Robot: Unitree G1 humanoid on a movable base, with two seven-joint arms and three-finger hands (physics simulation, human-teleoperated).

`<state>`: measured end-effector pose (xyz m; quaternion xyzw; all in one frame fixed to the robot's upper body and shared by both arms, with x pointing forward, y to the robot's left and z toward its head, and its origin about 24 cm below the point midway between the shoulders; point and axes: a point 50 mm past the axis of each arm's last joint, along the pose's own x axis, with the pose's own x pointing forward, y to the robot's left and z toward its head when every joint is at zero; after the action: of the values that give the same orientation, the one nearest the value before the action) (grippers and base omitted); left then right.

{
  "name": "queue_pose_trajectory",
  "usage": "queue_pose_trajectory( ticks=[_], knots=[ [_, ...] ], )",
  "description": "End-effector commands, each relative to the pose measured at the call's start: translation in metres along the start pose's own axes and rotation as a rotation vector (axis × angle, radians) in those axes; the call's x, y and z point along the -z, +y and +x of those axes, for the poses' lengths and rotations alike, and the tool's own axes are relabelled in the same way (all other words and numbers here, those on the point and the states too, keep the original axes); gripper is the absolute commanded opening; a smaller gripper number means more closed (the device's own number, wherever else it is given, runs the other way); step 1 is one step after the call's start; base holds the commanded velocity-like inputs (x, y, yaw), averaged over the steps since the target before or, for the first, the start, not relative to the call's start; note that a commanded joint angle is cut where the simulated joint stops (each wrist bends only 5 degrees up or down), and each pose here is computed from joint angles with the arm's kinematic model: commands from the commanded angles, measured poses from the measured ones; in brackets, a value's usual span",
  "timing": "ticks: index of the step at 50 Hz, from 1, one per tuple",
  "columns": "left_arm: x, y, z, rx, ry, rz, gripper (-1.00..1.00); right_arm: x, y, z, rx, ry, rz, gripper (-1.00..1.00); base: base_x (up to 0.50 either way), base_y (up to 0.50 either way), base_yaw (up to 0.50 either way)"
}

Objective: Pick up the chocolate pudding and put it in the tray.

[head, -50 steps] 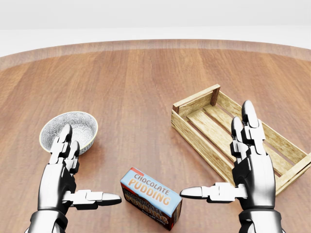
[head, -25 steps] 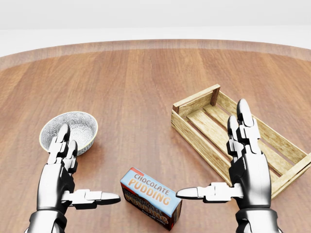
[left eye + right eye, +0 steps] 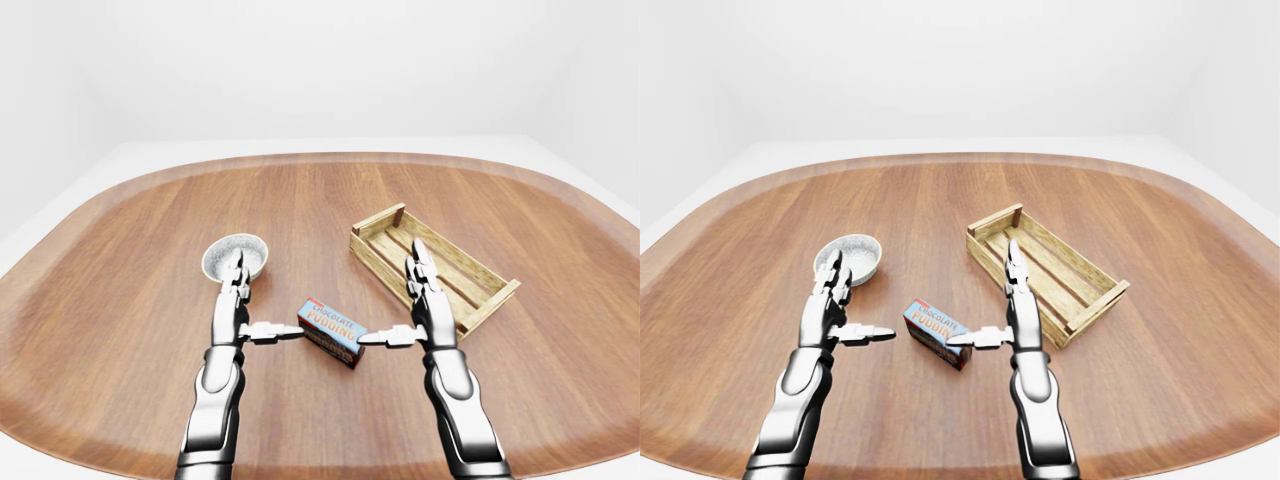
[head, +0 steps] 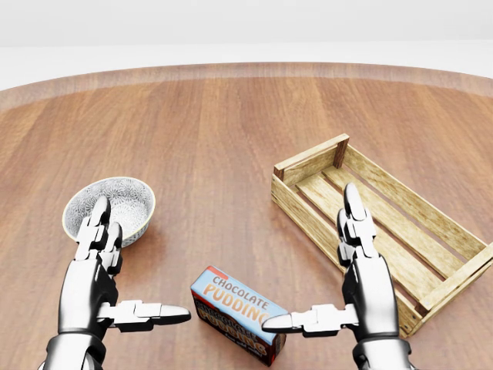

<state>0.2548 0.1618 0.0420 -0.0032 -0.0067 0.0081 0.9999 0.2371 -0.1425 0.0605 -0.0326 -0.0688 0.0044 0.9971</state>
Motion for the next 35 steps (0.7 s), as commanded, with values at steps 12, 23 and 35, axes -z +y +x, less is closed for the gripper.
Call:
queue_pose_trajectory(
  ticks=[12, 23, 35],
  knots=[
    [0.000, -0.001, 0.001, 0.003, 0.006, -0.003, 1.00, 0.034, 0.010, -0.005, -0.030, 0.146, -0.048, 1.00, 0.00, 0.00, 0.00],
    [0.000, -0.001, 0.001, 0.004, 0.005, -0.002, 1.00, 0.050, 0.012, -0.007, -0.047, 0.218, -0.023, 1.00, 0.00, 0.00, 0.00],
    [0.000, -0.001, 0.001, 0.004, 0.005, -0.002, 1.00, 0.071, 0.015, -0.012, -0.054, 0.308, -0.064, 1.00, 0.00, 0.00, 0.00]
  ],
)
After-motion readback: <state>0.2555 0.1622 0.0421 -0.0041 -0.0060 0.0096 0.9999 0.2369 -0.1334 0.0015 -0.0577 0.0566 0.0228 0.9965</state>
